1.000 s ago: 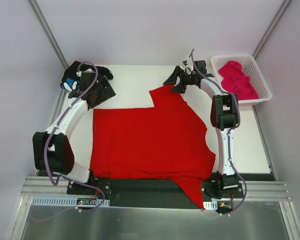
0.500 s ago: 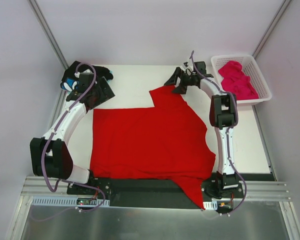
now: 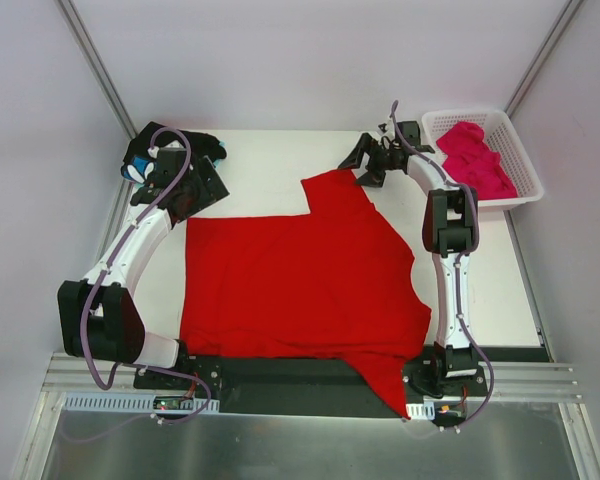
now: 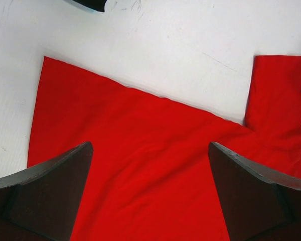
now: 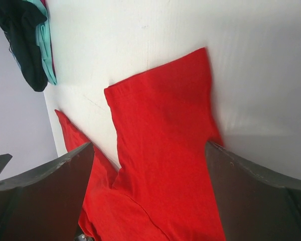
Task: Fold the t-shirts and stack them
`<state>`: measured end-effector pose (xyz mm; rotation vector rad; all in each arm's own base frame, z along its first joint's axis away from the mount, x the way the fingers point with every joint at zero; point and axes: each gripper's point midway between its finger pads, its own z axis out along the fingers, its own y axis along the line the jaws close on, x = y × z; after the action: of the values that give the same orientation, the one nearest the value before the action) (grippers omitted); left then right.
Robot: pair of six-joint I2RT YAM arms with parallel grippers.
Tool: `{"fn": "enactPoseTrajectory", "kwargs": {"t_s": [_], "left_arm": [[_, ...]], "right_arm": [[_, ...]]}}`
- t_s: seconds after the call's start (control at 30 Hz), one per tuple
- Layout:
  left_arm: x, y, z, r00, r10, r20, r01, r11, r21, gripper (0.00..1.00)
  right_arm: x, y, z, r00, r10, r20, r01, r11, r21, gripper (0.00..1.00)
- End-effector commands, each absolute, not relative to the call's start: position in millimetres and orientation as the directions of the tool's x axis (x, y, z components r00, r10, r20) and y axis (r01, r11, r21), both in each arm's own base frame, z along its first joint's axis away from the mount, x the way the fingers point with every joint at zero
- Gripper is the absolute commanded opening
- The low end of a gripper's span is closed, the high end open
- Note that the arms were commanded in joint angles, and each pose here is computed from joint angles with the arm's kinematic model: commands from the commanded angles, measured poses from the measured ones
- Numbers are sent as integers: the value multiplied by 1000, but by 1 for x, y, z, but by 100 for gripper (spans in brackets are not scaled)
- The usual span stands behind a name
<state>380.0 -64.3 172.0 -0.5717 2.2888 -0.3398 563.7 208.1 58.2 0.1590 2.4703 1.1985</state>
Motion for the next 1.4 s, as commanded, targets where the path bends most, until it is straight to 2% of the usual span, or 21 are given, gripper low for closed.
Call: {"fn": "enactPoseTrajectory", "kwargs": {"t_s": [0.0,0.27,0.43,0.57,0.6,0.67,0.73,0.83,0.87,0.9,0.97,1.03,1.2,1.37], "left_arm": [[376,-63,189,-604,-493,-626,-286,867,-408,99],[374,-62,189,-606,-493,-624,-289,867,-405,99],[368,-56,189,-597,-483,-640,-300,875,-381,99],[366,-61,196,-605,-477,-637,-274,877,-396,99],[363,-64,196,-615,-476,-628,-268,876,-402,99],[355,-73,201,-630,-480,-610,-244,869,-431,99],[342,-78,195,-658,-481,-579,-246,865,-438,99],[325,-81,179,-689,-463,-558,-265,877,-400,99],[321,-79,173,-693,-442,-569,-276,892,-357,99],[317,-79,166,-701,-433,-566,-284,898,-336,99],[305,-80,142,-746,-420,-516,-305,905,-295,99],[296,-84,116,-790,-415,-452,-321,907,-273,99],[301,-84,89,-826,-390,-406,-335,920,-201,99],[325,-70,96,-791,-355,-499,-331,933,-140,99]], "right_arm": [[571,192,47,-905,269,-328,-58,688,723,96],[592,179,66,-876,299,-379,-94,664,742,96],[582,186,123,-853,284,-437,-179,629,756,96],[540,193,211,-814,233,-532,-289,633,718,96],[520,198,220,-833,206,-514,-285,637,717,96],[487,201,238,-823,153,-547,-317,676,666,96],[438,202,248,-820,94,-565,-304,764,569,96],[386,186,229,-837,-28,-546,-267,893,363,96],[379,168,215,-850,-33,-526,-198,945,261,96],[354,162,190,-893,-62,-446,-172,962,210,96],[338,134,168,-907,-26,-421,-61,996,70,96],[311,127,136,-943,-33,-331,-36,999,3,96],[301,129,86,-967,-26,-252,-14,999,-48,96],[324,131,65,-968,-51,-247,-25,994,-107,96]]}}
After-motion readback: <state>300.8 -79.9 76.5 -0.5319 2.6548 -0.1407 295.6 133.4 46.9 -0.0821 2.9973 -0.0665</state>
